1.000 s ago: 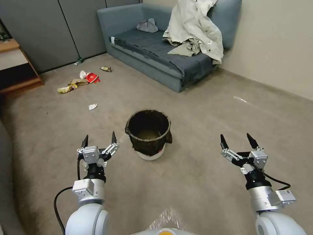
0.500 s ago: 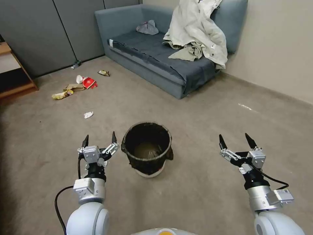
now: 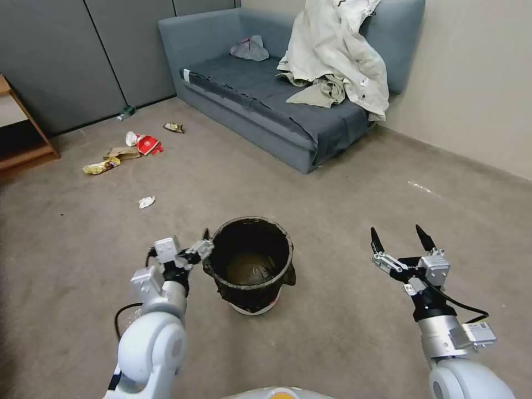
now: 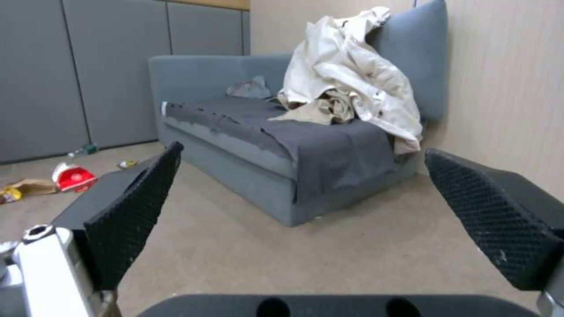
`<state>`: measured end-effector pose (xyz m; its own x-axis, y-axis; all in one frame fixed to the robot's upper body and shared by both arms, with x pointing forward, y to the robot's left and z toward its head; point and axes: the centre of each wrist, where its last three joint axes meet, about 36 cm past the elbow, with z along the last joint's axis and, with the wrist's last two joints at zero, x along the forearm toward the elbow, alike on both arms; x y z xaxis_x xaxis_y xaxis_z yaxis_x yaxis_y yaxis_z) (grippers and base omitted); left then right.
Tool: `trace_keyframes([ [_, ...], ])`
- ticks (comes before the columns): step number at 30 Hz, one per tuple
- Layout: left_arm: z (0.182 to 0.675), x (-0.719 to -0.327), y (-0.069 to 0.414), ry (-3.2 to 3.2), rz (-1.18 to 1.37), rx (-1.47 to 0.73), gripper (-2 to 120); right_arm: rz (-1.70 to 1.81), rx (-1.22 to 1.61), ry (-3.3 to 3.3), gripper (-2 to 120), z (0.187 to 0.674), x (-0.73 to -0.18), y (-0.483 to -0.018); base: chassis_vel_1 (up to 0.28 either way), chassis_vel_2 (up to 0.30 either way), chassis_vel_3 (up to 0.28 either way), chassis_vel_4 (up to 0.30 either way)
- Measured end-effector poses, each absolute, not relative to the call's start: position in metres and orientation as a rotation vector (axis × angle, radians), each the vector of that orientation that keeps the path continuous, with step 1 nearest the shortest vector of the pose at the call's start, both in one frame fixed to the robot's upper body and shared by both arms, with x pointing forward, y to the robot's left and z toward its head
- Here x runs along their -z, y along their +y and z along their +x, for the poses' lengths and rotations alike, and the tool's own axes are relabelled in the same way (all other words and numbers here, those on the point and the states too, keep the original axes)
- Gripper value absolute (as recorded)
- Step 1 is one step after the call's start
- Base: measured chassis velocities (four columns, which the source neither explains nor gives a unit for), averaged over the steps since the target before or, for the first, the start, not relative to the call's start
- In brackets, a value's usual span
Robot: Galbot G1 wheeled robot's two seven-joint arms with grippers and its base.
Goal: Pick up the trash can from the floor.
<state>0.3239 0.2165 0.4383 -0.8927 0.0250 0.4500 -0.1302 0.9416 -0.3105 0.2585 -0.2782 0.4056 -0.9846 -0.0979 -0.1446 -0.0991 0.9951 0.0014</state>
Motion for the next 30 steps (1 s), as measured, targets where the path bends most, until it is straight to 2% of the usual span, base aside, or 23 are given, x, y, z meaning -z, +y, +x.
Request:
trace_keyframes([
  [16,0.362,-0.407,0.215,-2.381,0.040,-0.524,91,-0.137,-0.001,2.993,100,0.257,-0.401,-0.278,0.000,0.000,0.000,0.000],
  [18,0.366,-0.406,0.216,-2.355,0.039,-0.542,86,-0.136,-0.002,2.993,100,0.257,-0.401,-0.278,0.000,0.000,0.000,0.000],
  [19,0.369,-0.404,0.216,-2.335,0.039,-0.554,79,-0.135,-0.001,2.993,100,0.257,-0.400,-0.278,0.000,0.000,0.000,0.000],
  [21,0.370,-0.403,0.216,-2.328,0.041,-0.557,76,-0.134,-0.001,2.994,100,0.257,-0.400,-0.278,0.000,0.000,0.000,0.000],
  [22,0.371,-0.401,0.216,-2.318,0.044,-0.561,69,-0.133,0.000,2.994,100,0.257,-0.399,-0.278,0.000,0.000,0.000,0.000],
  [24,0.372,-0.400,0.216,-2.314,0.047,-0.561,66,-0.131,0.000,2.994,100,0.257,-0.399,-0.279,0.000,0.000,0.000,0.000],
  [26,0.373,-0.398,0.216,-2.307,0.051,-0.561,56,-0.129,0.000,2.995,100,0.257,-0.398,-0.279,0.000,0.000,0.000,0.000],
  [27,0.373,-0.398,0.216,-2.307,0.051,-0.561,56,-0.129,0.000,2.995,100,0.257,-0.398,-0.279,0.000,0.000,0.000,0.000],
  [30,0.373,-0.396,0.217,-2.300,0.060,-0.563,41,-0.127,0.002,2.995,100,0.257,-0.397,-0.279,0.000,0.000,0.000,0.000],
])
